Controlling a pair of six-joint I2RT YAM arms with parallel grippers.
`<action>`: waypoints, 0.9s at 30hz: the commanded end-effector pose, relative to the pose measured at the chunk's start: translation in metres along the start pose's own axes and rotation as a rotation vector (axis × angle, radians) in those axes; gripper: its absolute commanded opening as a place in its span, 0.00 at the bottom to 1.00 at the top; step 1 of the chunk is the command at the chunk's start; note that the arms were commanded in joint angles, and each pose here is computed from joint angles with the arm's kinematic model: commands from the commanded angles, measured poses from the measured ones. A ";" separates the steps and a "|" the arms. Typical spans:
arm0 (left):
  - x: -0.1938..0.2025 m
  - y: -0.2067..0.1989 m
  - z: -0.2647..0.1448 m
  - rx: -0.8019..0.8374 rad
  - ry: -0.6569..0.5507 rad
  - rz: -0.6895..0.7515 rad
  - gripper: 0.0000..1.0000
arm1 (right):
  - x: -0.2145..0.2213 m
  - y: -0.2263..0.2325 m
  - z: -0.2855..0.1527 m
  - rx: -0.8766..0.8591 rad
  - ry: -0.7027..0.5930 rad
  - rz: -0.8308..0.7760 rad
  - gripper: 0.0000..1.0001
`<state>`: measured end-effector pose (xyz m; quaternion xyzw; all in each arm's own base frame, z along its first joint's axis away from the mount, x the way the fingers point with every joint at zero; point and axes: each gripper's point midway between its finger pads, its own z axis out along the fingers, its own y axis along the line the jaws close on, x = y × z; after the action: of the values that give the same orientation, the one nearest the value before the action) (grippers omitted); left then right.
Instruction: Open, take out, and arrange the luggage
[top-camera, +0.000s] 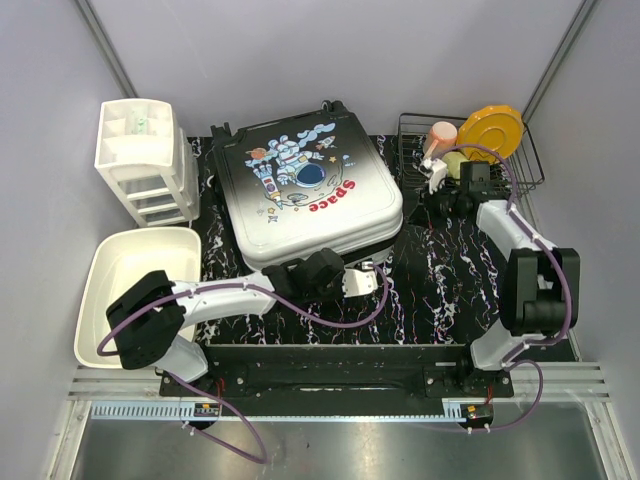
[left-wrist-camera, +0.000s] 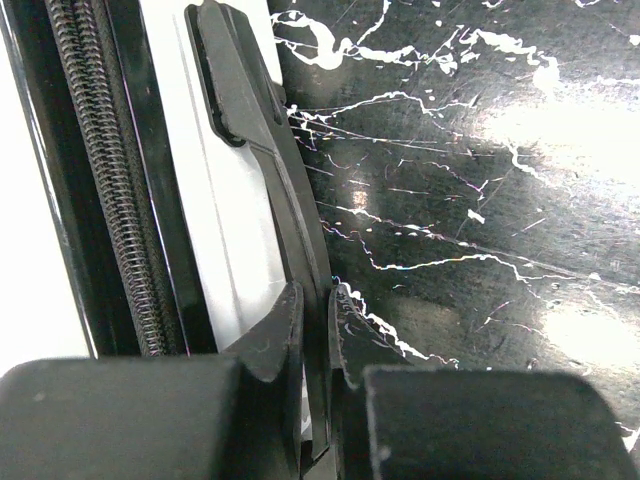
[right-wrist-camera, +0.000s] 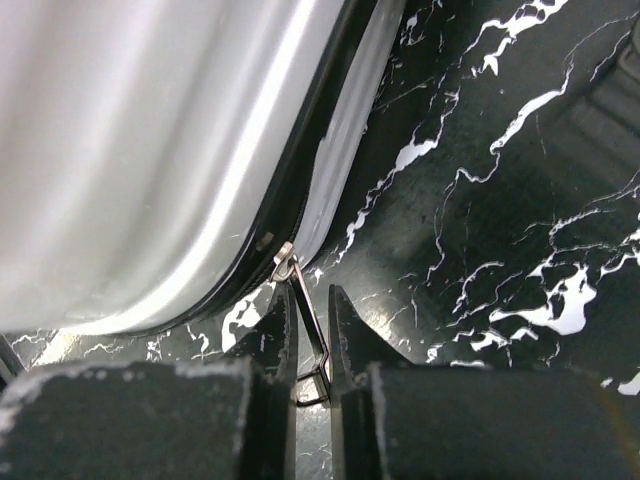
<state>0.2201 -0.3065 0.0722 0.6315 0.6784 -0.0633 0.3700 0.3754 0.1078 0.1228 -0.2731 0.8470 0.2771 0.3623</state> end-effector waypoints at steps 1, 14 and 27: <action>0.106 -0.053 -0.026 0.218 0.364 0.107 0.00 | -0.085 -0.057 -0.015 0.161 -0.202 -0.151 0.00; 0.100 -0.058 -0.023 0.232 0.337 0.126 0.00 | -0.107 -0.026 0.055 -0.060 -0.240 -0.227 0.00; -0.003 0.013 -0.084 0.231 0.112 -0.141 0.99 | -0.128 -0.038 0.016 0.127 -0.235 -0.227 0.59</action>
<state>0.1905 -0.2834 0.0830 0.6606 0.6941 -0.1000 0.2680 0.4388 0.1427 0.1190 -0.2946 0.8239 0.3048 0.3762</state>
